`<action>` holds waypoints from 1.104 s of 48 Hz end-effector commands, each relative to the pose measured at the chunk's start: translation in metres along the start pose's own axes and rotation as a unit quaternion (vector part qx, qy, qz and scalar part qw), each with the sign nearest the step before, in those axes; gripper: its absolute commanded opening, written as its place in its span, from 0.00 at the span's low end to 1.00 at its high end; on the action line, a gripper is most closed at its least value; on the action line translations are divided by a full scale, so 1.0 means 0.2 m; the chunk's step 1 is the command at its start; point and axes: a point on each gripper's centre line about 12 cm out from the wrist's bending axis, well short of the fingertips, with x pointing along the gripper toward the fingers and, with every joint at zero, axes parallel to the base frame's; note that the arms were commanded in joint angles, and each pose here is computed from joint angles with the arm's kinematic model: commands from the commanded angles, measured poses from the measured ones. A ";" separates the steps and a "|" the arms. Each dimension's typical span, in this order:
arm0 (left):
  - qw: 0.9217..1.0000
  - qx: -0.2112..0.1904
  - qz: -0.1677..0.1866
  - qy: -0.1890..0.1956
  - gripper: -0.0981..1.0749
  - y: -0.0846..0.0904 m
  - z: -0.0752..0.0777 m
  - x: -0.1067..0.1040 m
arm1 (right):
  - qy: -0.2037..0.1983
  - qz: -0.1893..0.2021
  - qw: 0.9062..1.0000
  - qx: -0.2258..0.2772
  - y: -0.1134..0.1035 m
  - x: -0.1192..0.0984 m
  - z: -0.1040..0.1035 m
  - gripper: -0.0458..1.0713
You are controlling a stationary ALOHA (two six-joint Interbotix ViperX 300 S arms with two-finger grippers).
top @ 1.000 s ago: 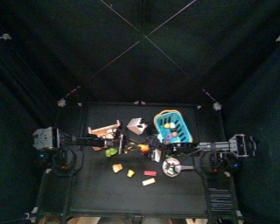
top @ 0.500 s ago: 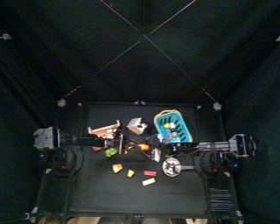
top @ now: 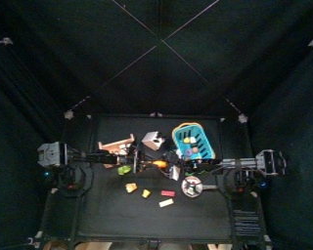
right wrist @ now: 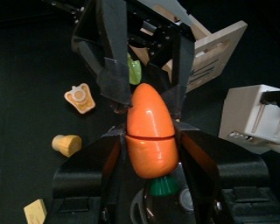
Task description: Hand over carrot
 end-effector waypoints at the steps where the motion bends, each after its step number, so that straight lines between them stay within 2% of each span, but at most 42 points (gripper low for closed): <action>1: 1.000 0.007 -0.002 -0.017 0.88 -0.01 0.05 0.01 | -0.016 0.000 1.000 0.002 0.00 -0.02 0.06 0.66; 16: 0.999 0.030 0.008 -0.031 0.91 -0.01 0.06 0.01 | -0.015 0.000 1.000 0.001 0.00 -0.02 0.05 0.66; 43: 0.999 0.030 0.009 -0.029 0.91 -0.01 0.05 0.01 | -0.010 -0.001 1.000 0.000 -0.01 -0.02 0.03 0.66; 53: 0.999 0.031 0.013 -0.026 0.91 -0.01 0.05 -0.04 | -0.005 -0.001 1.000 0.001 -0.01 -0.01 0.01 0.66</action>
